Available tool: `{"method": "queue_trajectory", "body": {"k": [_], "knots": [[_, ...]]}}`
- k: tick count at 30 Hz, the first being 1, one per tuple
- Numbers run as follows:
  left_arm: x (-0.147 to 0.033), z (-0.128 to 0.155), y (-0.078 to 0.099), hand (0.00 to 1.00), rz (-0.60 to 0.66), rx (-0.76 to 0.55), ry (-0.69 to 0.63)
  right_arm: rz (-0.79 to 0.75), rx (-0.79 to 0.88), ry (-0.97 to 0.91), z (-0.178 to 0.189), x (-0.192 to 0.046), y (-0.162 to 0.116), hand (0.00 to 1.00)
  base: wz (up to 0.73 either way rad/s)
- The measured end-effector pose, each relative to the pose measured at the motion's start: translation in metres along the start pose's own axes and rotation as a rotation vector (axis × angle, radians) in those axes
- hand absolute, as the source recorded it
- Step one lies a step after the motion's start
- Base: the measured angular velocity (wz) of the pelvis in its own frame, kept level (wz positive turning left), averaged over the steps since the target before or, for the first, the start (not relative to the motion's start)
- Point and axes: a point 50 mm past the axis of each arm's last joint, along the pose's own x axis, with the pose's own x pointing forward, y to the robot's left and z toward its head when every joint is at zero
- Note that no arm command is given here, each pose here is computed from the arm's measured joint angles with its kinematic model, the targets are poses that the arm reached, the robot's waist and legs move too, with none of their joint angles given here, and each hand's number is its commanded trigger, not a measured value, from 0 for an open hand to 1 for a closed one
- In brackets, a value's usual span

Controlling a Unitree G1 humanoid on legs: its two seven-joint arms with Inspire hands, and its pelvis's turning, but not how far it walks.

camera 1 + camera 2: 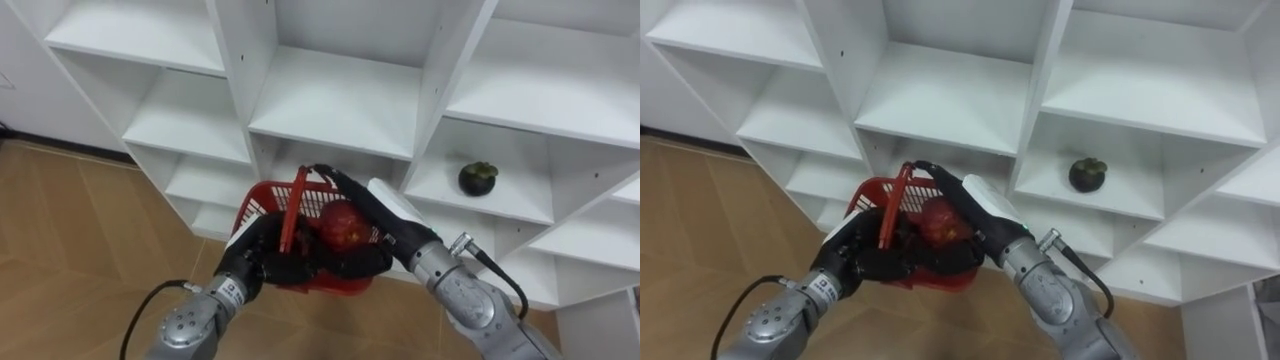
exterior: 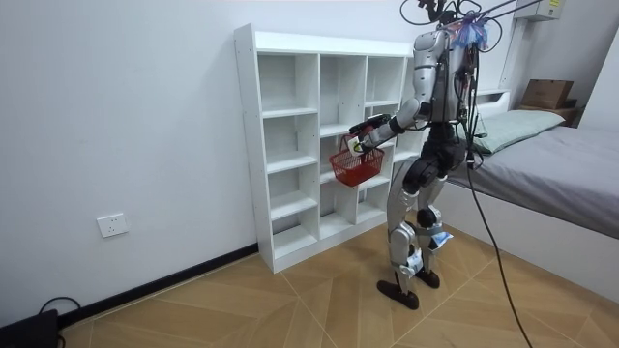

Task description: Collect fruits from the closet

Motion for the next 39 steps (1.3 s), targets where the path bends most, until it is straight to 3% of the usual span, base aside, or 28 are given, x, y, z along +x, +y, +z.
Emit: {"method": "queue_trajectory", "body": {"k": [27,39], "knots": [[-0.008,-0.01,0.0,1.0,-0.024,0.029,0.033,0.015,0.032,0.021,-0.006,-0.01,0.009,0.0,-0.02],[-0.015,-0.026,0.009,1.0,-0.003,0.084,0.104,0.06,0.018,0.053,-0.012,-0.017,0.013,0.0,-0.02]]}}
